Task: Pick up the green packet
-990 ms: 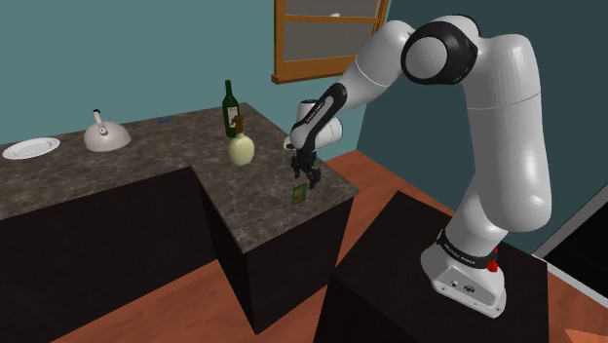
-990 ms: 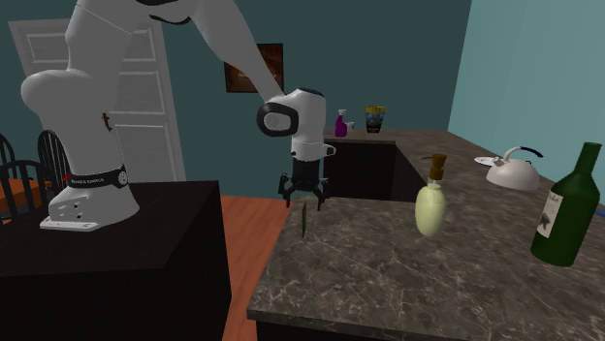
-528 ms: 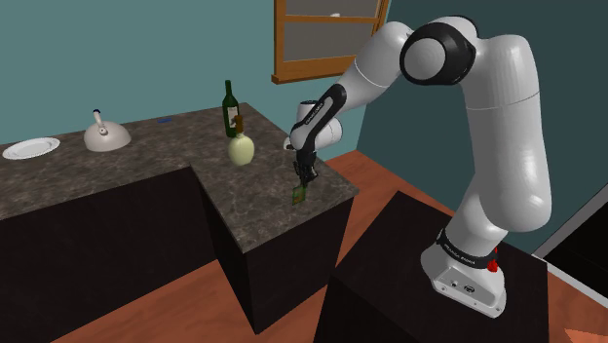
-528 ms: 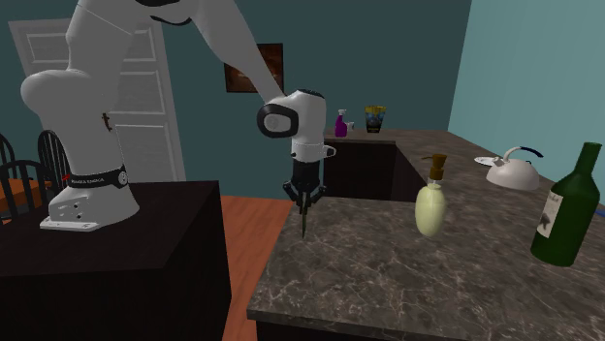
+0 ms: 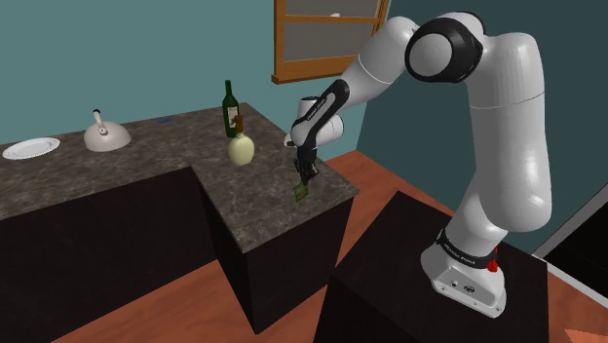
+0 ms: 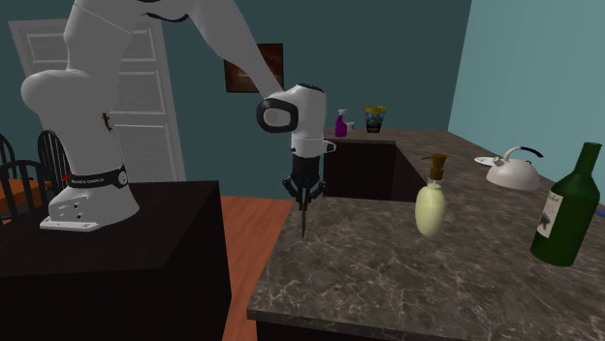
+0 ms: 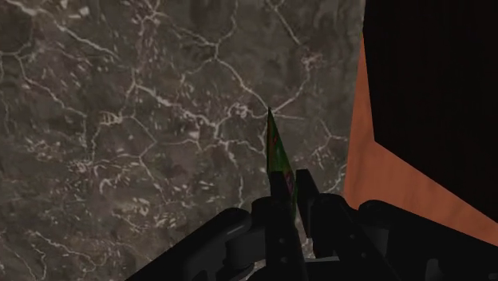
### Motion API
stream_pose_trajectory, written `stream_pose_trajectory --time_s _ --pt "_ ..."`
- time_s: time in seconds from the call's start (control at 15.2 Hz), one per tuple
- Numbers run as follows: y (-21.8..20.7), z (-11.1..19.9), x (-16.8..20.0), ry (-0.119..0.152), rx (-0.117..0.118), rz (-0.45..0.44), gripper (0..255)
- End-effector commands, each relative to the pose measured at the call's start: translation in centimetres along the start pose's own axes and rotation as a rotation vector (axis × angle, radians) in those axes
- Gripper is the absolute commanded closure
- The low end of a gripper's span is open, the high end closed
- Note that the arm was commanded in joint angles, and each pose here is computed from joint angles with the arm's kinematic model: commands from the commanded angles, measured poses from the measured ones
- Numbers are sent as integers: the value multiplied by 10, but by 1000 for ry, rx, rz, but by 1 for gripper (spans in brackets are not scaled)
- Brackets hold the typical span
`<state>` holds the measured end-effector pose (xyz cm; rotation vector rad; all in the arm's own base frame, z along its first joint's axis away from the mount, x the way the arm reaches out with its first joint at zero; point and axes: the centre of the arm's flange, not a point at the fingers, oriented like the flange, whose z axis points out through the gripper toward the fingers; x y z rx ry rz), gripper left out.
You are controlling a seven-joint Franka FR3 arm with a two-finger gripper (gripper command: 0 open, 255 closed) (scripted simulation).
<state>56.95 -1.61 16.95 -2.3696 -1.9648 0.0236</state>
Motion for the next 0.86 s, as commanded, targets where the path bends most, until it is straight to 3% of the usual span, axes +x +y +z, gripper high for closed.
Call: stream_pose_trajectory --time_s 0.0,0.79 --pt "0 -12 1 0 0 0 255" --pt "-4 -65 3 0 0 0 255"
